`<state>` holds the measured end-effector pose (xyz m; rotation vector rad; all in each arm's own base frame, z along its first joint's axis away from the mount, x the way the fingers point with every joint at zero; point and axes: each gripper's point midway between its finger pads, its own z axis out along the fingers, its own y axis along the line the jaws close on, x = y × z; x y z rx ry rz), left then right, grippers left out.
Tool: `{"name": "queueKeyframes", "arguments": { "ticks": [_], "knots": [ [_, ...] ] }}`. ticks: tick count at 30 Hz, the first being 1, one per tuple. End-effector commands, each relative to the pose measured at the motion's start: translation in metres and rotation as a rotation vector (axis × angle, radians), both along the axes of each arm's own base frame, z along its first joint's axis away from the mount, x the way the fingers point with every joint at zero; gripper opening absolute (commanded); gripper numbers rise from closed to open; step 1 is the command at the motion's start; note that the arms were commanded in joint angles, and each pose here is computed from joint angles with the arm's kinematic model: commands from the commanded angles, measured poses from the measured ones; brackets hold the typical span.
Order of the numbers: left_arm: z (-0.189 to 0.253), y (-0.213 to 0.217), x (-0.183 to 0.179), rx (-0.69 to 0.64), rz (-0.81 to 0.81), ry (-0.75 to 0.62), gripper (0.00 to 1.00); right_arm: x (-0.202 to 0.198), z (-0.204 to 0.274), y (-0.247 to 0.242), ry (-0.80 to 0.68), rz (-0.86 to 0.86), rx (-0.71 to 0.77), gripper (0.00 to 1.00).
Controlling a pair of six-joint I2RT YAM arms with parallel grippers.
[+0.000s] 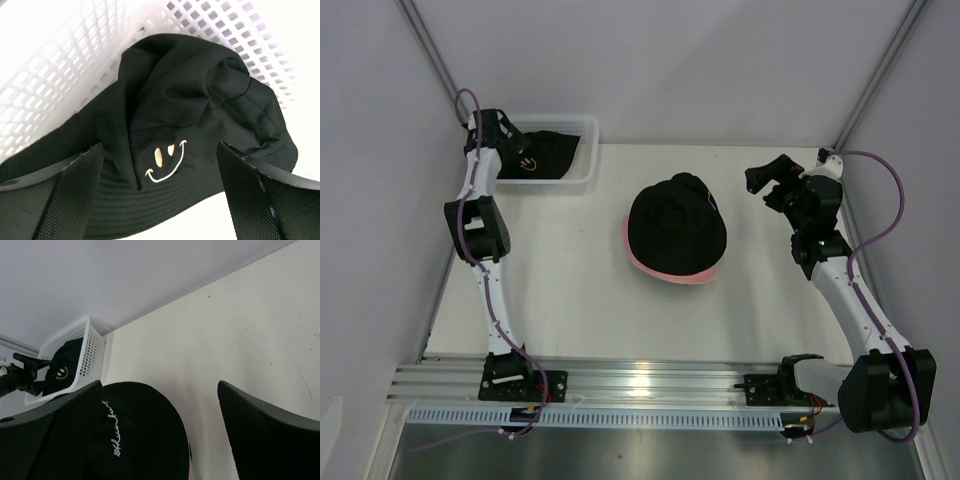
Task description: Stack the hats
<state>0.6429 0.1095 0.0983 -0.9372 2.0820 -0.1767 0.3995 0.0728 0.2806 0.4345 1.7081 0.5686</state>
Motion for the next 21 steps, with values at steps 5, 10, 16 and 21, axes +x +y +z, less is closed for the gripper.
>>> {"name": "queueKeyframes", "arguments": {
  "ticks": [5,10,16,21],
  "knots": [
    [0.005,-0.004,-0.003,-0.066,0.012,0.015,0.88,0.006,0.04,0.001,-0.119,-0.008,0.0,0.99],
    [0.005,-0.008,-0.003,-0.086,-0.016,0.015,0.73,0.003,0.042,0.002,-0.123,-0.003,0.001,0.99],
    [-0.005,-0.016,0.0,-0.159,-0.07,0.014,0.56,-0.004,0.045,0.0,-0.142,-0.017,0.011,0.99],
    [-0.006,-0.018,0.0,-0.164,-0.084,0.01,0.44,-0.008,0.048,-0.006,-0.15,-0.051,0.012,0.99]
  ]
}}
